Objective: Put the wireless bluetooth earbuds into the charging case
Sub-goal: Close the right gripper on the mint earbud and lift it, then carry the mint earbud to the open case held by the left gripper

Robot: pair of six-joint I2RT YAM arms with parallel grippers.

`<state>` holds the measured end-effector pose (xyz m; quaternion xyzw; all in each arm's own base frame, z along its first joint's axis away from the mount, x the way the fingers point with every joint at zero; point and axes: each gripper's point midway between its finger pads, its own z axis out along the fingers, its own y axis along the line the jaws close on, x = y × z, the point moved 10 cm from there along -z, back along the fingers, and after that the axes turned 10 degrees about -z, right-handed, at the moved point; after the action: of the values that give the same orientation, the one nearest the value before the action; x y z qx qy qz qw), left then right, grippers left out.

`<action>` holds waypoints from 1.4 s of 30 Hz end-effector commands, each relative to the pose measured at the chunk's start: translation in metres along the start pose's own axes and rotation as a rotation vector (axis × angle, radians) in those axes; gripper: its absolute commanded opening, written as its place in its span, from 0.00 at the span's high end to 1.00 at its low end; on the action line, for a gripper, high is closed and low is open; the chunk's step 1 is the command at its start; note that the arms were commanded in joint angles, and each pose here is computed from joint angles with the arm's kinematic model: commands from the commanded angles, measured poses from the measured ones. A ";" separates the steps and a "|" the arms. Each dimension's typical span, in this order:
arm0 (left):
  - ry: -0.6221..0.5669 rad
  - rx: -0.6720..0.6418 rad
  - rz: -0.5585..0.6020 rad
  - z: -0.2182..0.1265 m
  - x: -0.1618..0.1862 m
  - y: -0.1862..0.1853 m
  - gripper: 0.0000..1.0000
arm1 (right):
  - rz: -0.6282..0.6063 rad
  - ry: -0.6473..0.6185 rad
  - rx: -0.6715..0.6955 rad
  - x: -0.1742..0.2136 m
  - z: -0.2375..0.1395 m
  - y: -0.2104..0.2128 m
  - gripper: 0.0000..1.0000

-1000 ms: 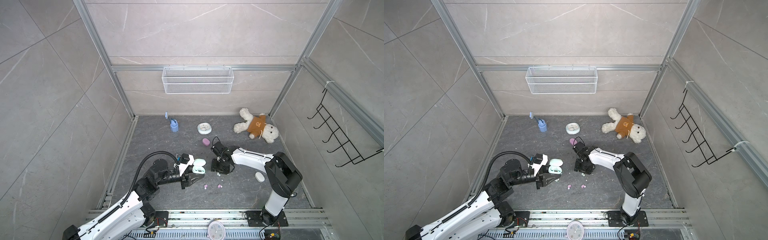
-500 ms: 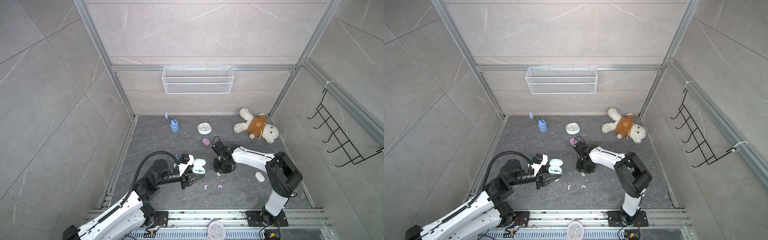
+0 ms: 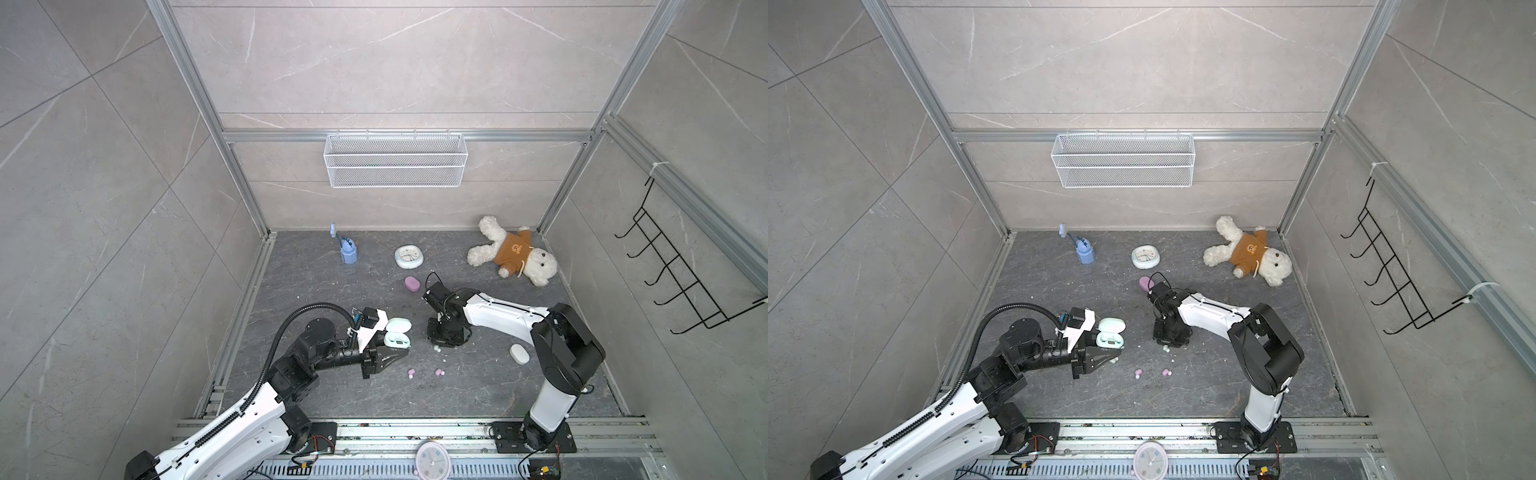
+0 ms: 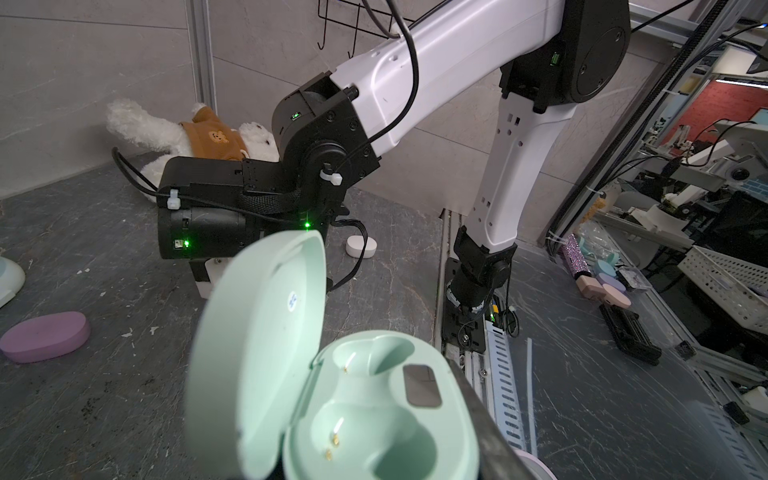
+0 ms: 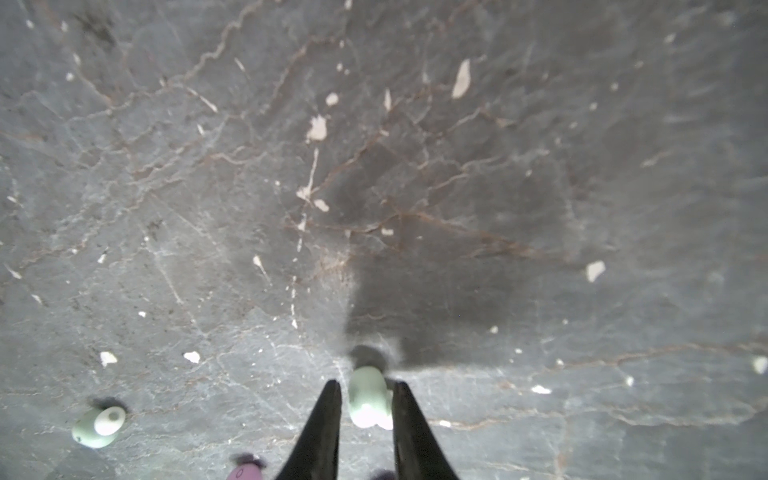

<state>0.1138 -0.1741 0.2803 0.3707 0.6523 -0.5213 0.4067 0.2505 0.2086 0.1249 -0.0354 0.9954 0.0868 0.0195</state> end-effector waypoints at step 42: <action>-0.107 0.007 0.037 0.014 -0.025 0.005 0.83 | -0.103 -0.245 -0.255 0.006 -0.090 0.014 0.88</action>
<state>0.1250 -0.1834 0.2790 0.3576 0.6534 -0.5224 0.4150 0.2454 0.2075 0.1890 -0.0607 0.9773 0.1716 0.1081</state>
